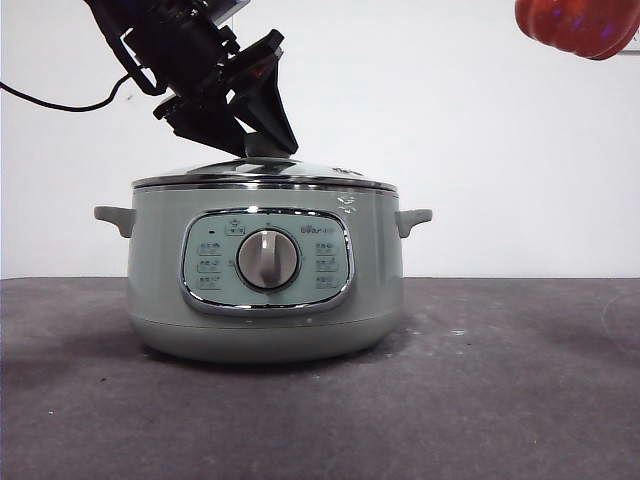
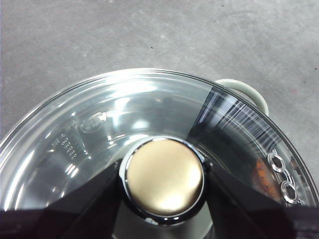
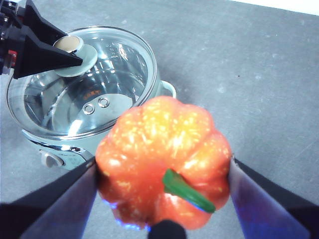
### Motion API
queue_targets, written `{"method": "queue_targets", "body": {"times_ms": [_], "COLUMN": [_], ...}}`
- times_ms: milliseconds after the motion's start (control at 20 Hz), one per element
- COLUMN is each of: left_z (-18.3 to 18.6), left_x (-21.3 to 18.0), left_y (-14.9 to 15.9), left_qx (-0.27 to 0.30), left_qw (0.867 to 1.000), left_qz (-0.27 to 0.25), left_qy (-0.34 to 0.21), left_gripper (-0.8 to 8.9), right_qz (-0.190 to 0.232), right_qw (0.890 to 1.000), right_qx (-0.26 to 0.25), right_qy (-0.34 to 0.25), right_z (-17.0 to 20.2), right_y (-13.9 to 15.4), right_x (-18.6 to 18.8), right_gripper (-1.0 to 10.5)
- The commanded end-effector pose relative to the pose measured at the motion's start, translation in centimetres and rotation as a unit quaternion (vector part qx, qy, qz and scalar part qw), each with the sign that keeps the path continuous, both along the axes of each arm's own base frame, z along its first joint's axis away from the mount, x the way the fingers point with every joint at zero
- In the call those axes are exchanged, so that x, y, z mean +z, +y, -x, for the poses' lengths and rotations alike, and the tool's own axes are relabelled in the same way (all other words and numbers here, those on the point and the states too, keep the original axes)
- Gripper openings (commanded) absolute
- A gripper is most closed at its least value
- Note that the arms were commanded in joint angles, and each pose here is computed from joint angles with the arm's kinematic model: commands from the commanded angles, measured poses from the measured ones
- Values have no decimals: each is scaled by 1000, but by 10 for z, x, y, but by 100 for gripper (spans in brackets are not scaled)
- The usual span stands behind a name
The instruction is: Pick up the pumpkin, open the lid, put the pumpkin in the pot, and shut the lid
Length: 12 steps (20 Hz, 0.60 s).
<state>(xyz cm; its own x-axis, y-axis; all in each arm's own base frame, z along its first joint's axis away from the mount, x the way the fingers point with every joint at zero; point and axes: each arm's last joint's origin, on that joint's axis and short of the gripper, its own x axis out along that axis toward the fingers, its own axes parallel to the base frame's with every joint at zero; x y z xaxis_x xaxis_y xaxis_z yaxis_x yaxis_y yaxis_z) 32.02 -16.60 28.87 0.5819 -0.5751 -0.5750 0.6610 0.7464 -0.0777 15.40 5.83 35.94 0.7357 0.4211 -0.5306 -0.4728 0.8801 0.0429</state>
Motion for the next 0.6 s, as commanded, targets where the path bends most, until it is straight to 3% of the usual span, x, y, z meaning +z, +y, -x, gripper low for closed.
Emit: {"method": "queue_targets", "body": {"times_ms": [50,600], "left_z": [1,29], "left_x": [2,86], "left_y": [0,16], "left_qx": [-3,19], "left_qw": [1000,997], "left_qz": [2,19], "left_qy": [-5,-79], "left_gripper": [-12,-9], "right_qz": [-4,-1], "right_qw": [1000,1000], "right_qx": [0,3], "right_qy": [-2,8], "right_z": [0,-12], "right_y": [0,5], "right_x": [1,-4], "right_gripper": [-12,-12]}}
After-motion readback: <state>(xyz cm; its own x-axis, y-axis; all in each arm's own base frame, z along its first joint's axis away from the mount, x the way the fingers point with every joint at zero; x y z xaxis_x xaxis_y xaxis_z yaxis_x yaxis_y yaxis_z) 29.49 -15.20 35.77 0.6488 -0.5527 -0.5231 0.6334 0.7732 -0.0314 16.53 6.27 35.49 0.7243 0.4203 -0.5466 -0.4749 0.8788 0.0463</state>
